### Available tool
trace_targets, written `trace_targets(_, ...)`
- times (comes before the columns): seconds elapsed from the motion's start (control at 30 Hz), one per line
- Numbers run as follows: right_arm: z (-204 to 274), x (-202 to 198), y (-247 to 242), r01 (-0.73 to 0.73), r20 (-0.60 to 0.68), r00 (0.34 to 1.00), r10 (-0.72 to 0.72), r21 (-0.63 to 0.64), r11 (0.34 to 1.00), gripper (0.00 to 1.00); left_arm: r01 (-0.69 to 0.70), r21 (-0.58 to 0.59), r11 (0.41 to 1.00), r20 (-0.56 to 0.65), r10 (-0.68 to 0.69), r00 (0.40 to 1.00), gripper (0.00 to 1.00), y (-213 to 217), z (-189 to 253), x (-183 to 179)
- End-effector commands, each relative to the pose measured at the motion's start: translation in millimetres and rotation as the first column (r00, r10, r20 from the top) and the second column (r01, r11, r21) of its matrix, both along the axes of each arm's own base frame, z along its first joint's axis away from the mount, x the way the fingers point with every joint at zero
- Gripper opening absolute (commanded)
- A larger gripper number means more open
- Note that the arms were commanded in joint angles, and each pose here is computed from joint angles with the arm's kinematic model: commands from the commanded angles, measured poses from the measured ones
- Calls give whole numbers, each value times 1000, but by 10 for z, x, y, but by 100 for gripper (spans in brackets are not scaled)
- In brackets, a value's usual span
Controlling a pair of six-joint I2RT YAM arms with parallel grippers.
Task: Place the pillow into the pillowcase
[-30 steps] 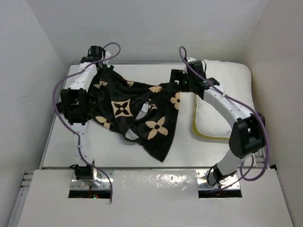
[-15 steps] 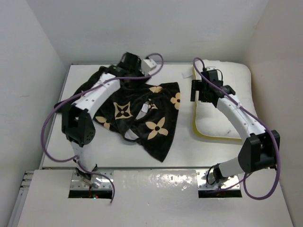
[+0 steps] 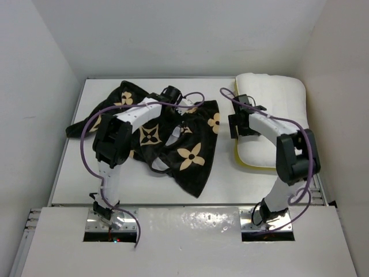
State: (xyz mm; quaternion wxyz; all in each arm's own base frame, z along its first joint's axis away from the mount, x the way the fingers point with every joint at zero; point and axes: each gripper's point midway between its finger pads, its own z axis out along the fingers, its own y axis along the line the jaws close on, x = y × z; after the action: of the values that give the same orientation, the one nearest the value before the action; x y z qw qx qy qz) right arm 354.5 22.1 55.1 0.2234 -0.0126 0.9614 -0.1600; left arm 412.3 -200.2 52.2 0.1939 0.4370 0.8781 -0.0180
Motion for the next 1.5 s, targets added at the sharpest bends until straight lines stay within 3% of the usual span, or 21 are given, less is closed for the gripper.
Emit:
trace_targets(0.0,-23,151,142,-52,6,999,52,14,999,98,-14,-11,1000,25,15,1000,41,-9,16,61)
trace_targets(0.1,-166,121,174,-56,-26,998,57,36,998,82,-36,-12,999,-1,36,999,26,106,-52,55)
trace_targets(0.13,-190,92,180,-51,-39,998,52,42,998,53,-38,-18,999,-9,37,999,21,115,-62,49)
trace_targets(0.2,-191,35,168,-38,-53,998,41,52,998,19,-45,-34,998,-23,44,999,10,136,-60,43)
trace_targets(0.27,-189,-60,202,-62,-61,996,65,51,997,0,-48,-44,998,-20,47,999,3,146,-22,58)
trace_targets(0.4,137,-186,354,-215,8,977,215,41,976,0,-42,-62,997,-6,42,999,0,143,98,98)
trace_targets(0.5,328,-328,575,-396,21,918,395,54,917,0,-42,-58,997,17,43,999,0,164,171,146)
trace_targets(0.6,570,-545,854,-608,61,794,605,76,790,0,-53,-54,997,45,56,997,0,217,240,233)
trace_targets(0.73,929,-804,1061,-718,241,691,682,119,685,0,-97,-61,993,63,101,993,0,338,279,405)
trace_targets(0.83,1059,-1036,1220,-821,341,565,751,141,554,0,-128,-76,989,57,132,990,0,446,300,460)
trace_targets(1.0,982,-1419,1303,-876,312,479,820,232,423,0,-166,-98,981,70,174,982,0,607,338,554)
trace_targets(1.07,981,-1521,1369,-884,308,451,838,283,372,4,-176,-104,979,73,184,980,0,648,359,582)
trace_targets(1.1,1013,-1627,1444,-888,319,423,848,331,318,10,-178,-103,979,72,186,980,0,656,358,581)
trace_targets(1.2,1055,-1742,1519,-880,324,394,860,403,251,26,-182,-104,978,85,191,978,0,681,394,609)
trace_targets(1.33,1239,-1543,1544,-874,406,435,804,406,269,66,-179,-110,978,87,189,978,0,679,418,606)
trace_targets(1.37,1365,-1396,1602,-876,467,455,758,389,286,83,-178,-113,978,86,188,978,0,674,422,605)
trace_targets(1.4,1400,-1305,1610,-871,495,473,729,385,305,90,-179,-115,977,83,189,978,0,677,422,598)
trace_targets(1.43,1433,-1168,1594,-838,512,540,668,406,365,96,-176,-118,977,85,187,979,0,672,436,597)
trace_targets(1.47,1548,-927,1631,-844,577,537,615,360,399,99,-175,-121,977,87,186,979,0,660,443,601)
